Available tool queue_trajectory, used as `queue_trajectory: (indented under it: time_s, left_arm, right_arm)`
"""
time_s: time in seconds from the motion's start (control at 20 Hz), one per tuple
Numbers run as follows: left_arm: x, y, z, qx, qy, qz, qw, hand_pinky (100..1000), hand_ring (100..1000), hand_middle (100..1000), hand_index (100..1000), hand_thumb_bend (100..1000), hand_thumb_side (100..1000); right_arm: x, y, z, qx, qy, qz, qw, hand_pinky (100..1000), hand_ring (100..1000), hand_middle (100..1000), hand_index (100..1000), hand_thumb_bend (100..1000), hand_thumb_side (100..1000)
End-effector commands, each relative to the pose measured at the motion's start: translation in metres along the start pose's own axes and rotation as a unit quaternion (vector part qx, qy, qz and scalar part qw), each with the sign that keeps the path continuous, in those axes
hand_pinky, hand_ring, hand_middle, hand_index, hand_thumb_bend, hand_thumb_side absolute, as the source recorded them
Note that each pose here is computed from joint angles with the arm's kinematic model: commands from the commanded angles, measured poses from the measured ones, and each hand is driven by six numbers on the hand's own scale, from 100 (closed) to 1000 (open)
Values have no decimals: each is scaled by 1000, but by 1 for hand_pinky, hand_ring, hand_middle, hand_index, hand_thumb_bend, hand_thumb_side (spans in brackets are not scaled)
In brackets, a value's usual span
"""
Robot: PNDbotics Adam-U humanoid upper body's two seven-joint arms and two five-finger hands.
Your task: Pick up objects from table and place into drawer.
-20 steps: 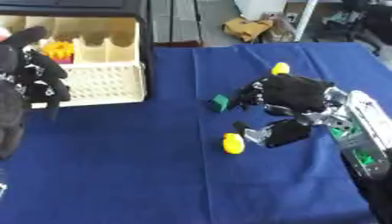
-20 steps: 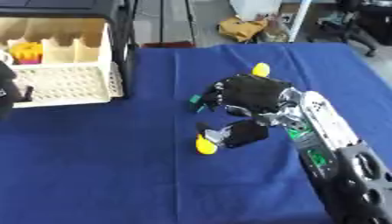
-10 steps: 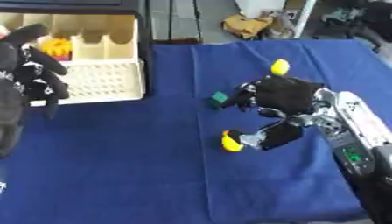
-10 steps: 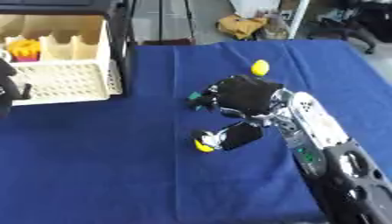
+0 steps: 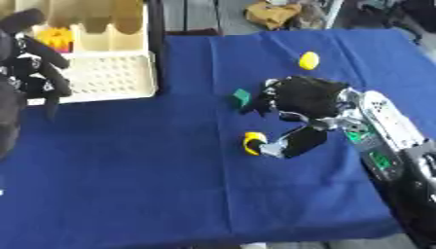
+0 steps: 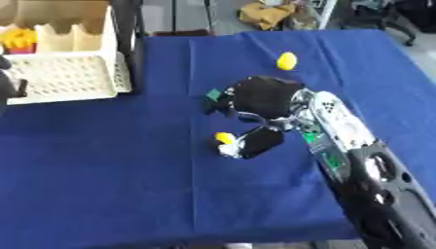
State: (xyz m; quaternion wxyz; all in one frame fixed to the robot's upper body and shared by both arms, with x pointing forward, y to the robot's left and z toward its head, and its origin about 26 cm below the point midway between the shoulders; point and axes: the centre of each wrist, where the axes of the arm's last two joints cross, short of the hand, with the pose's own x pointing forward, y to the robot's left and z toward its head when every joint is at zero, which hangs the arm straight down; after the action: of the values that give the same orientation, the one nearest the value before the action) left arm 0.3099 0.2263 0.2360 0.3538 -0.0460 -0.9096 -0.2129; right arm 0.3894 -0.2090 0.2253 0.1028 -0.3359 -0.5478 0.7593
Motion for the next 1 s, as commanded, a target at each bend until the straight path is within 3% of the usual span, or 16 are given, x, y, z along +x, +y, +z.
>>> queue_trajectory:
  time_s: [0.05,0.45,1.0]
  left_arm:
    - [7,1,-5,-4,-13,-5,1000,158,409,515,893,100,903]
    - [8,1,-6,-6,-13,-4,1000,158,410,516,894,100,908]
    - [7,-1,-6,-5,-15,-10,1000,157,409,517,895,100,911]
  right_arm:
    - [-6,0,-3,181,-111,122,969,325,592,539,870,332,1000]
    - [-7,8,-6,200,-111,117,967,328,589,533,875,347,1000]
    - [-5,5,7,183,-96,116,972,310,577,514,899,384,1000]
